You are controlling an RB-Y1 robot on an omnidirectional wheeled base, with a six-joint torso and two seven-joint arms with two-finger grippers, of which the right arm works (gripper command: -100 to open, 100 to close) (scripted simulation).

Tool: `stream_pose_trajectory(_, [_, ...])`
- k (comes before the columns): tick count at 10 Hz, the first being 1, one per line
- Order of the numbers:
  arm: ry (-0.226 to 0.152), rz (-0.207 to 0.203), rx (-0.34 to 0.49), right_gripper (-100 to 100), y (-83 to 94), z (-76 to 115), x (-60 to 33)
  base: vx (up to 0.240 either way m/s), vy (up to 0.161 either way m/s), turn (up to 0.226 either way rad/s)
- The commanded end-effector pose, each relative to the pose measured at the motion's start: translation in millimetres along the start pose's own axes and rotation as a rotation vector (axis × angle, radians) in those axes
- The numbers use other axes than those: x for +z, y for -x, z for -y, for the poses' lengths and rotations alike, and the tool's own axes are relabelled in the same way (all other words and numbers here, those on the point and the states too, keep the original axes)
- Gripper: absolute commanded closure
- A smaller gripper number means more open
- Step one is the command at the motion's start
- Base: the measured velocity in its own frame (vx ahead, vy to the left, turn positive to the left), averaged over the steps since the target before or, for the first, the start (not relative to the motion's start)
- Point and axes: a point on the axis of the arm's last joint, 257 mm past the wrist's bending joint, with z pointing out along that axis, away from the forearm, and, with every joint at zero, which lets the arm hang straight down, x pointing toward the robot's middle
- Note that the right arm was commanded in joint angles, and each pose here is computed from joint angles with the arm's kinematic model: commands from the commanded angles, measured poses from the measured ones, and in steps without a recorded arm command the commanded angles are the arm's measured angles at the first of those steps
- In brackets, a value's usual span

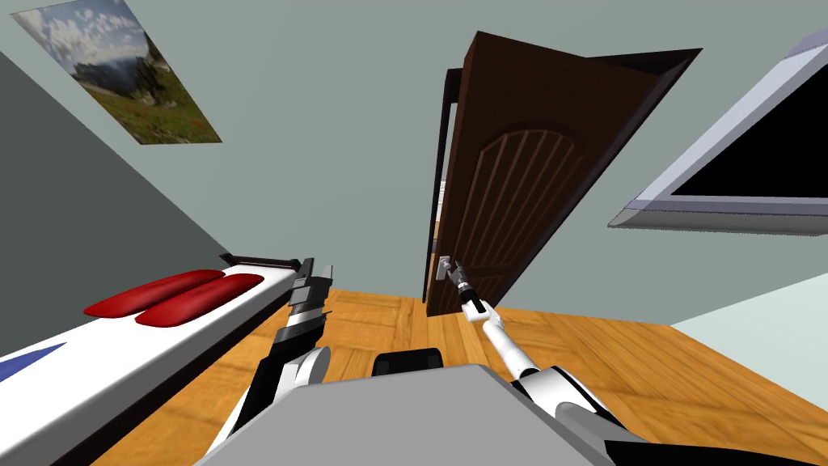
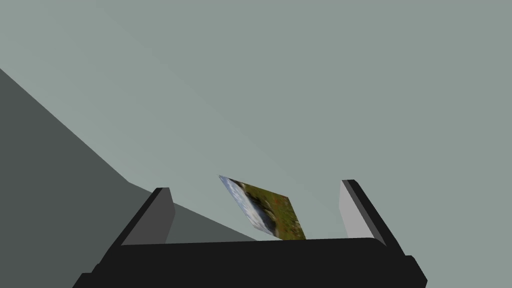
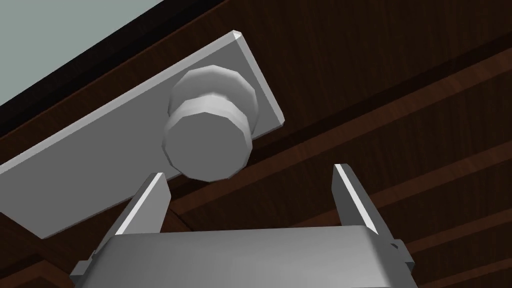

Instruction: Pull the door open

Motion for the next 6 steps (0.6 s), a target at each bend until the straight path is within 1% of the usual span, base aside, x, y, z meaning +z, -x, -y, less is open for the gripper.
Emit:
stream_pose_trajectory(1, [0.002,0.009,0.103,-100,-7.9,5.6,3.7,-0.107,-0.067,0.027])
stream_pose_trajectory(2, [0.002,0.009,0.11,-100,-7.9,5.6,3.7,-0.058,-0.044,0.014])
stream_pose_trajectory(4, [0.005,0.018,0.238,-100,-18.0,11.2,8.6,-0.06,-0.039,0.023])
stream_pose_trajectory(5, [0.005,0.018,0.247,-100,-18.0,11.2,8.6,-0.05,-0.035,0.014])
stream_pose_trajectory(6, [0.006,0.023,0.319,-100,-23.5,14.2,11.1,-0.047,-0.032,0.015])
